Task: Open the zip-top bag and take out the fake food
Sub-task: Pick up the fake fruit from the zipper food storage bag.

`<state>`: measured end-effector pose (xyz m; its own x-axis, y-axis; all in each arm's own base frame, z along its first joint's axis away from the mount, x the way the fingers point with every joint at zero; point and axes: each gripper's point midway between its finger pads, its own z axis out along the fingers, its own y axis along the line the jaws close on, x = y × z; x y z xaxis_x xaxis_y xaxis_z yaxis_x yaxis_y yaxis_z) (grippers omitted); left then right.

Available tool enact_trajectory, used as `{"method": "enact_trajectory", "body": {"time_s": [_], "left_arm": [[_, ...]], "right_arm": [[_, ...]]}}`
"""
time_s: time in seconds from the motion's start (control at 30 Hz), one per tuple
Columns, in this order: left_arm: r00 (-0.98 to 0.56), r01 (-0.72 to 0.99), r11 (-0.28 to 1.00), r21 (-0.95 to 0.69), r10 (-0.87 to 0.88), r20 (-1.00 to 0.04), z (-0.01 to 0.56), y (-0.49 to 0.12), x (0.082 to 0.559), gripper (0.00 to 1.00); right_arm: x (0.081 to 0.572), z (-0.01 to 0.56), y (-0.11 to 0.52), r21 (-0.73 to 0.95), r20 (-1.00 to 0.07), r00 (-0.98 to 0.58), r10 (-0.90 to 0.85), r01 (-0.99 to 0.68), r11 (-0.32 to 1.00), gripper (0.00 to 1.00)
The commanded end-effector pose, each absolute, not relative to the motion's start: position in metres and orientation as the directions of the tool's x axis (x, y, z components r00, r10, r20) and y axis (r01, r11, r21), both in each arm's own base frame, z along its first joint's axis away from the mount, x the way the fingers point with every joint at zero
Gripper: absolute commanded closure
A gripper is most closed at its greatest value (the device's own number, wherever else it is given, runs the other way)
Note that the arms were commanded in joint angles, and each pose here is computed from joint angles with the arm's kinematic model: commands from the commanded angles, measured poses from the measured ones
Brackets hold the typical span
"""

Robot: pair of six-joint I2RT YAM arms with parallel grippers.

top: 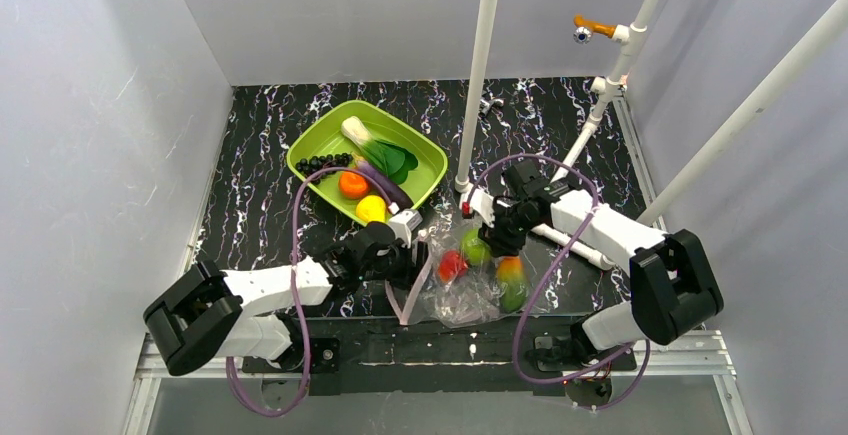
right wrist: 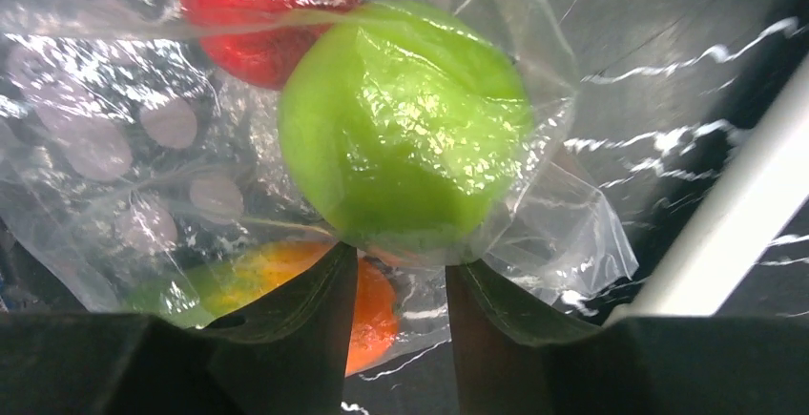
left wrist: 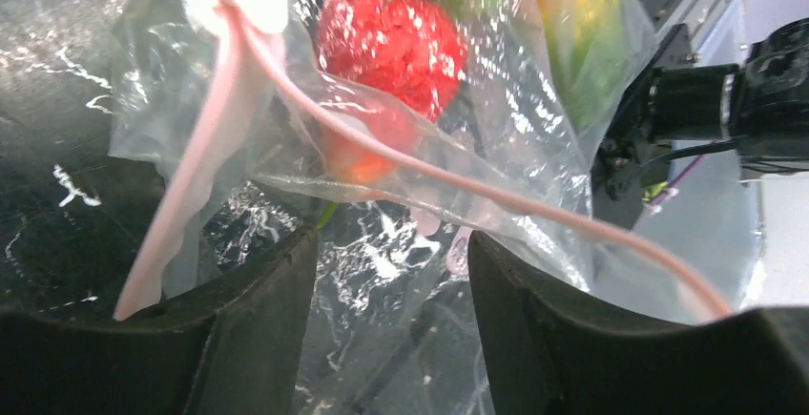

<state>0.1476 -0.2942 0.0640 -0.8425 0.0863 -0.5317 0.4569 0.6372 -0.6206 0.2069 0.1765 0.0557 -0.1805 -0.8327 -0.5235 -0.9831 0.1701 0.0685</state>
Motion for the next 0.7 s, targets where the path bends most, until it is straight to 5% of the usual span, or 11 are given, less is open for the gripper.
{"method": "enact_trajectory", "body": {"time_s": [0.0, 0.47, 0.67], "left_arm": [[-0.752, 0.534, 0.657, -0.532, 0.082, -0.654, 0.06, -0.286, 0.159, 0.39], [-0.655, 0.617, 0.596, -0.514, 0.027, -0.755, 0.075, -0.289, 0.161, 0.33], [-0.628, 0.642, 0.581, -0.5, 0.025, -0.778, 0.081, -0.303, 0.166, 0.34]], "right_arm": [[0.217, 0.089, 0.204, 0.068, -0.619, -0.114, -0.777, -0.993, 0.092, 0.54], [0.183, 0.146, 0.209, 0.067, -0.721, -0.046, -0.692, -0.998, -0.004, 0.52], [0.168, 0.135, 0.241, 0.158, -0.728, -0.08, -0.681, -0.986, -0.053, 0.61]]}}
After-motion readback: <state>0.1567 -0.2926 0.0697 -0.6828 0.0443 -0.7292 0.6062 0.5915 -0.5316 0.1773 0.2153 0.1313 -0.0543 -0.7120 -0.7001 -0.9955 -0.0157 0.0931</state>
